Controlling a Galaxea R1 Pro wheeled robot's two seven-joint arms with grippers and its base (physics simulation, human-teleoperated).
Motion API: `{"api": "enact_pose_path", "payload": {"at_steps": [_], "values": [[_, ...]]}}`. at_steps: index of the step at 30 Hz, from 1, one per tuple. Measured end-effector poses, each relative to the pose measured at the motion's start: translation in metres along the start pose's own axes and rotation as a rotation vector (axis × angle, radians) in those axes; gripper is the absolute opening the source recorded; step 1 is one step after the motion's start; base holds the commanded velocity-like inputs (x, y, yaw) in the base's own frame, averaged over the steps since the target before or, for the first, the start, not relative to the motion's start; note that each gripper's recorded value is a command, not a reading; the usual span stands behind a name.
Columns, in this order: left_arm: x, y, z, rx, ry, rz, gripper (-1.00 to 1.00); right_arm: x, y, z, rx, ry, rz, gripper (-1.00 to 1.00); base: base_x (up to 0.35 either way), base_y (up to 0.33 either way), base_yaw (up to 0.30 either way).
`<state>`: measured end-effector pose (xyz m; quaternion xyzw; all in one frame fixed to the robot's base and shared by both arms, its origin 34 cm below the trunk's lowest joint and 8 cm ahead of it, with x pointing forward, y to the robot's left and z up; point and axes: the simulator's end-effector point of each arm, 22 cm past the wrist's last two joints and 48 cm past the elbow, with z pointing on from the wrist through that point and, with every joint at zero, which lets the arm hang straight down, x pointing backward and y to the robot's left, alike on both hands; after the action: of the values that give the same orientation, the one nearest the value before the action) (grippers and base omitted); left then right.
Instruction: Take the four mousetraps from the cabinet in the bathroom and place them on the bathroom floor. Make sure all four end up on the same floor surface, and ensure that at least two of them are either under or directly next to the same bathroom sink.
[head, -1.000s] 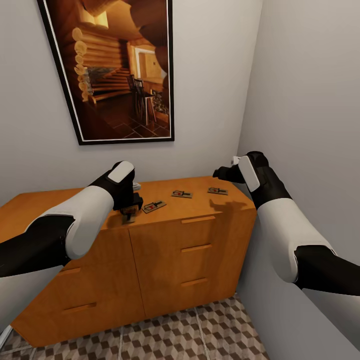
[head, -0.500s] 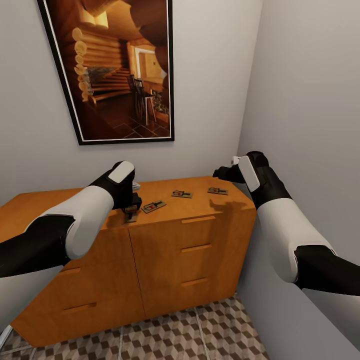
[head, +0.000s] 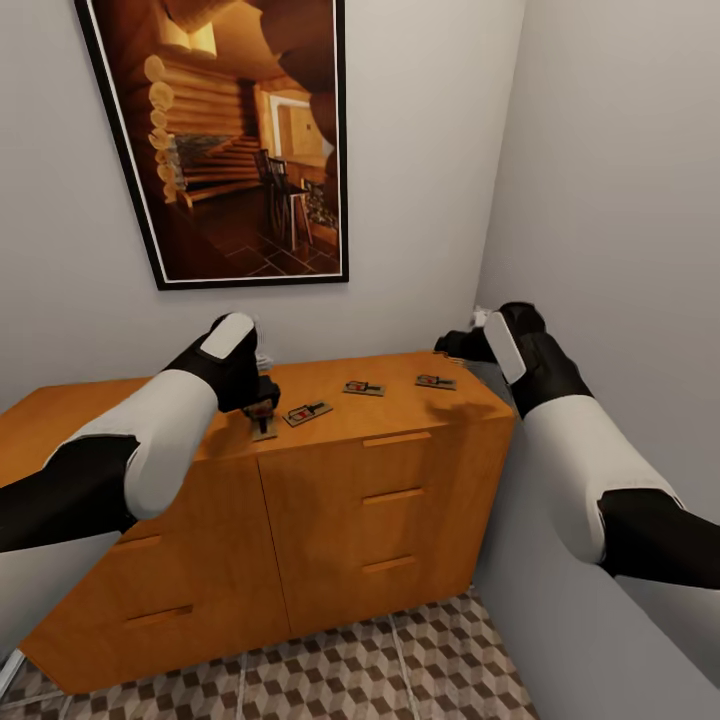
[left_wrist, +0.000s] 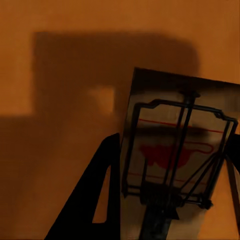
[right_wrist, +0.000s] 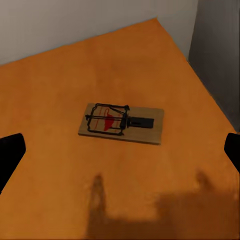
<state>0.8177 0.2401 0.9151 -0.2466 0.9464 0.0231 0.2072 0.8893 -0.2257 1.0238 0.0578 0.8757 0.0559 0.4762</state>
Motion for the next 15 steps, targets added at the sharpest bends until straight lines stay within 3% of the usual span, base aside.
{"api": "enact_pose_path", "payload": {"at_steps": [2,4,10,15], "values": [[0.0,0.001,0.002,0.017,0.011,-0.012,-1.0,-0.012,-0.005,-0.004,0.01,-0.031,-0.014,1.0,0.0,0.0,0.0],[0.0,0.0,0.003,0.032,0.016,-0.014,-1.0,-0.008,-0.009,-0.004,0.007,-0.019,0.0,1.0,0.0,0.0,0.0],[-0.003,-0.003,0.003,0.06,0.005,0.01,-1.0,-0.002,-0.035,-0.006,0.035,0.002,0.042,1.0,0.0,0.0,0.0],[-0.004,-0.005,0.001,0.08,-0.001,0.042,-1.0,-0.007,-0.042,-0.012,0.045,-0.005,0.056,1.0,0.0,0.0,0.0]]}}
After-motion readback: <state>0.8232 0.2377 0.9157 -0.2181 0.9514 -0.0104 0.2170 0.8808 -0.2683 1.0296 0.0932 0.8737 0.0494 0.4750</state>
